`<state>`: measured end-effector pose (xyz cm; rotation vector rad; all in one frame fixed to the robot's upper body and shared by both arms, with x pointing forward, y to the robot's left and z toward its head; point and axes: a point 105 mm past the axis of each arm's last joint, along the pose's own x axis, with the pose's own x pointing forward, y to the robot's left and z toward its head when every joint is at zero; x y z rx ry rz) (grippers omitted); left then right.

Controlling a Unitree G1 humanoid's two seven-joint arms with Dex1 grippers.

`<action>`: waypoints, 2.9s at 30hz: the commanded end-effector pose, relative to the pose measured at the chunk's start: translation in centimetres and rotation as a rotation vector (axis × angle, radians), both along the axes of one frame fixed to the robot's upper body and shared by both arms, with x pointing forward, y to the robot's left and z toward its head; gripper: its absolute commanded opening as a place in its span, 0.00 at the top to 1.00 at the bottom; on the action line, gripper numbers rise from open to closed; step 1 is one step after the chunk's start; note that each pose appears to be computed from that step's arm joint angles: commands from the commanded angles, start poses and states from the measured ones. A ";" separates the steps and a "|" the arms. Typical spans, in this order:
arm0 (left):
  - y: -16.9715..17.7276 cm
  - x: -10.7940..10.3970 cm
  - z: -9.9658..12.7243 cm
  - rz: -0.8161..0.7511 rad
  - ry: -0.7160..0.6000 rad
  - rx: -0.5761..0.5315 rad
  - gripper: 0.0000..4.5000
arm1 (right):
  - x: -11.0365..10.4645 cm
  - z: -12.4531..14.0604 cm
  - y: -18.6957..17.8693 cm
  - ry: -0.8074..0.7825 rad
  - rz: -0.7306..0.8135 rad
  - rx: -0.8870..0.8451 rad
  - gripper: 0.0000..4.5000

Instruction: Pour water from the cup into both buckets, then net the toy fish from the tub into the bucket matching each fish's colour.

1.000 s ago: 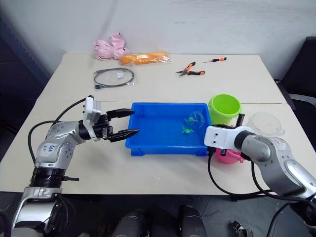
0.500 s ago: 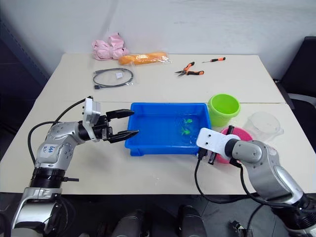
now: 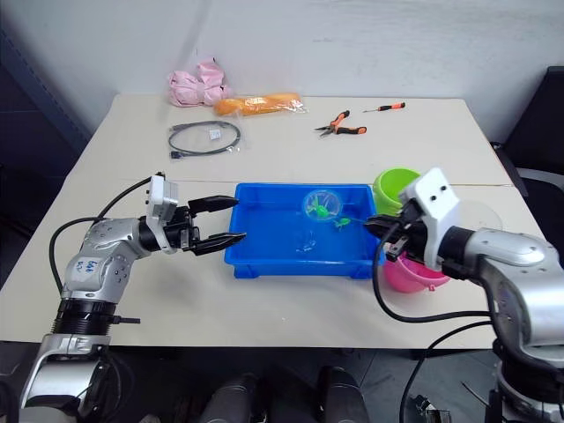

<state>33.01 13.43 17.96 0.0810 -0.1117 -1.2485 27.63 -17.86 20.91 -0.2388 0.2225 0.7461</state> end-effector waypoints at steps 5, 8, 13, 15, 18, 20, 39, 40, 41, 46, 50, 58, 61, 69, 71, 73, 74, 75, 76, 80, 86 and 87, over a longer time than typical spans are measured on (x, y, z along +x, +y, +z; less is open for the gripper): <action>-1.8 0.4 3.3 -0.011 -0.088 -0.078 0.01 | -0.9 2.0 -1.7 -0.042 -0.052 0.097 1.00; -2.5 0.7 4.0 -0.006 -0.079 -0.106 0.01 | -0.6 2.9 -3.7 -0.064 -0.130 0.112 1.00; -3.6 1.1 4.8 0.009 -0.054 -0.144 0.01 | 0.4 3.4 -8.6 -0.122 -0.314 0.036 1.00; -4.0 1.0 5.0 -0.006 -0.046 -0.158 0.01 | 1.2 3.1 -10.9 -0.170 -0.406 -0.058 1.00; -4.5 0.8 5.0 -0.020 -0.044 -0.167 0.01 | 2.5 2.5 -13.3 -0.258 -0.511 -0.216 1.00; -4.7 0.8 5.0 -0.025 -0.045 -0.173 0.01 | 3.0 2.5 -13.7 -0.304 -0.534 -0.244 1.00; -6.2 0.8 4.2 -0.056 -0.069 -0.167 0.01 | 6.1 0.5 -11.8 -0.773 -0.246 -1.162 1.00; -6.2 0.8 4.2 -0.057 -0.069 -0.165 0.01 | 6.1 0.6 -11.8 -0.803 -0.242 -1.196 1.00; -6.2 0.8 4.2 -0.058 -0.070 -0.164 0.01 | 6.2 0.5 -11.7 -0.812 -0.231 -1.215 1.00; -6.3 0.6 3.8 -0.072 -0.055 -0.153 0.01 | 6.3 -0.4 -12.0 -0.846 -0.209 -1.269 1.00; -6.3 0.5 3.6 -0.080 -0.047 -0.147 0.01 | 6.3 0.1 -12.4 -0.901 -0.213 -1.345 1.00; -6.3 0.6 3.6 -0.081 -0.047 -0.145 0.01 | 5.8 0.2 -11.8 -0.939 -0.218 -1.339 1.00; -6.1 0.6 3.6 -0.077 -0.049 -0.142 0.01 | 5.5 1.5 -11.5 -0.940 -0.291 -1.199 1.00; -2.2 0.5 3.3 -0.040 -0.103 -0.066 0.01 | 3.0 4.8 -5.8 -0.779 -0.107 -0.565 1.00; -1.0 0.1 2.6 -0.039 -0.111 -0.011 0.01 | 2.2 3.4 -3.5 -0.684 0.022 -0.541 1.00; -0.2 -0.1 2.0 -0.040 -0.110 0.039 0.01 | 1.7 2.1 -2.1 -0.628 0.114 -0.582 1.00; 0.2 -0.4 1.6 -0.052 -0.096 0.077 0.01 | 1.6 1.6 -1.5 -0.623 0.152 -0.606 1.00; 0.7 -0.7 1.0 -0.066 -0.091 0.131 0.01 | 1.6 1.0 -1.2 -0.601 0.180 -0.631 1.00; 1.0 -0.9 0.7 -0.077 -0.088 0.168 0.01 | 1.6 0.6 -1.0 -0.586 0.195 -0.645 1.00; 1.7 -1.4 0.7 -0.104 -0.075 0.199 0.01 | 2.2 -1.7 -1.8 -0.500 0.257 -0.809 1.00; 1.6 -1.5 0.8 -0.103 -0.076 0.198 0.01 | 3.5 -3.5 -1.8 -0.437 0.309 -0.867 1.00; 1.6 -1.5 0.7 -0.102 -0.076 0.199 0.01 | 3.6 -3.7 -1.4 -0.431 0.320 -0.852 1.00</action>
